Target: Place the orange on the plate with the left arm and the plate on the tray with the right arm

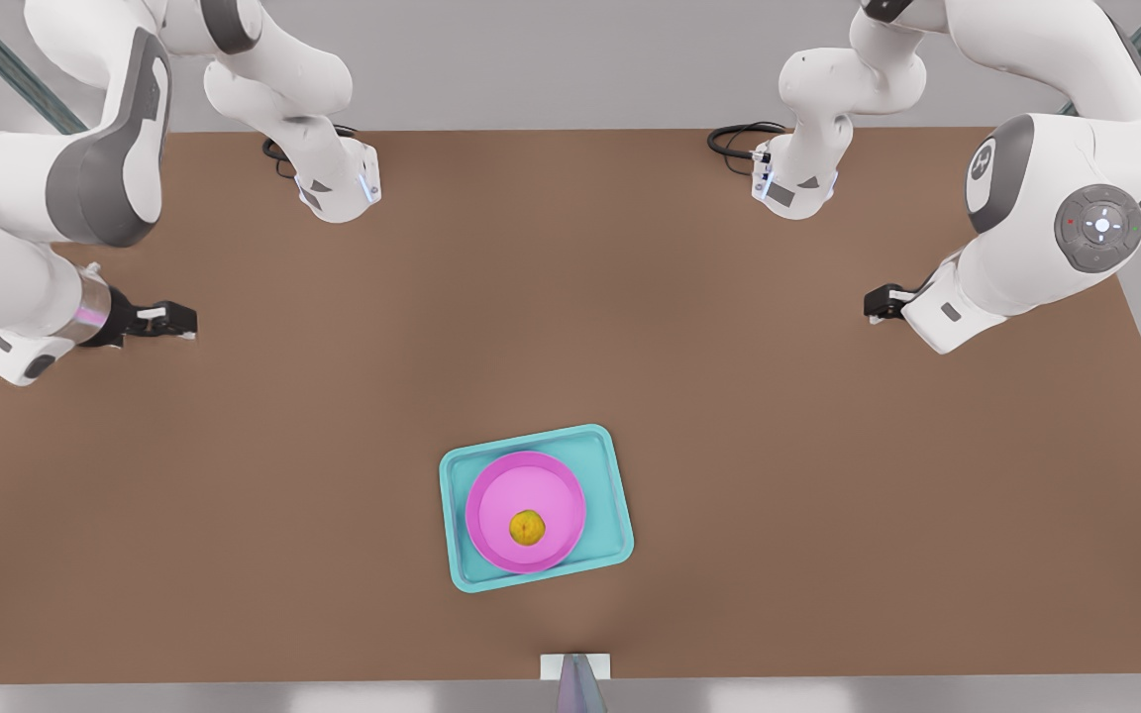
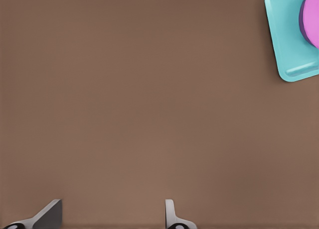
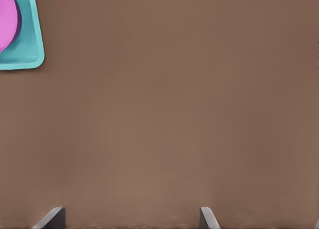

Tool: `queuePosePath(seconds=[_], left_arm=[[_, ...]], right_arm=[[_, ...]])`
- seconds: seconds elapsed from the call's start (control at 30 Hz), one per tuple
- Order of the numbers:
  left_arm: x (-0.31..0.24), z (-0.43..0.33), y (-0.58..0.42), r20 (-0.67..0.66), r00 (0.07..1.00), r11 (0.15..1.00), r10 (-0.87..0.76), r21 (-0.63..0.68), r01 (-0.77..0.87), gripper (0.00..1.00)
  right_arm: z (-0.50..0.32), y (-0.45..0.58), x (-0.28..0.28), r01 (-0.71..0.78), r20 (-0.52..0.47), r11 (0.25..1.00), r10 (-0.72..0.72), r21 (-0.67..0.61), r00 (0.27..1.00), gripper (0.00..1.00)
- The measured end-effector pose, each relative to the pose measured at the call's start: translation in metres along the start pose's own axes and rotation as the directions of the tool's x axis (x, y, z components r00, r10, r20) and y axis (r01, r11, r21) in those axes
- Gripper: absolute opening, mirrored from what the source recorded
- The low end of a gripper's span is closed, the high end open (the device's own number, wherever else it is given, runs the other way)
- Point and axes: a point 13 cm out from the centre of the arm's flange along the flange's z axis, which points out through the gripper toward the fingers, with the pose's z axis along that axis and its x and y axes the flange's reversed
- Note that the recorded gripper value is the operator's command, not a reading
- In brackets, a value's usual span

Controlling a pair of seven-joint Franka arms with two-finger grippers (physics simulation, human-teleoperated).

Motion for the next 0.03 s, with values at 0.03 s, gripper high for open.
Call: queuePosePath(seconds=[0.03], left_arm=[[0.0006, -0.0003, -0.0002, -0.001, 1.000, 1.000, 0.000, -0.001, 0.000, 1.00]], right_arm=[[0.0031, -0.0022, 0.0090, -0.007, -0.017, 1.000, 0.007, 0.007, 1.000, 1.00]])
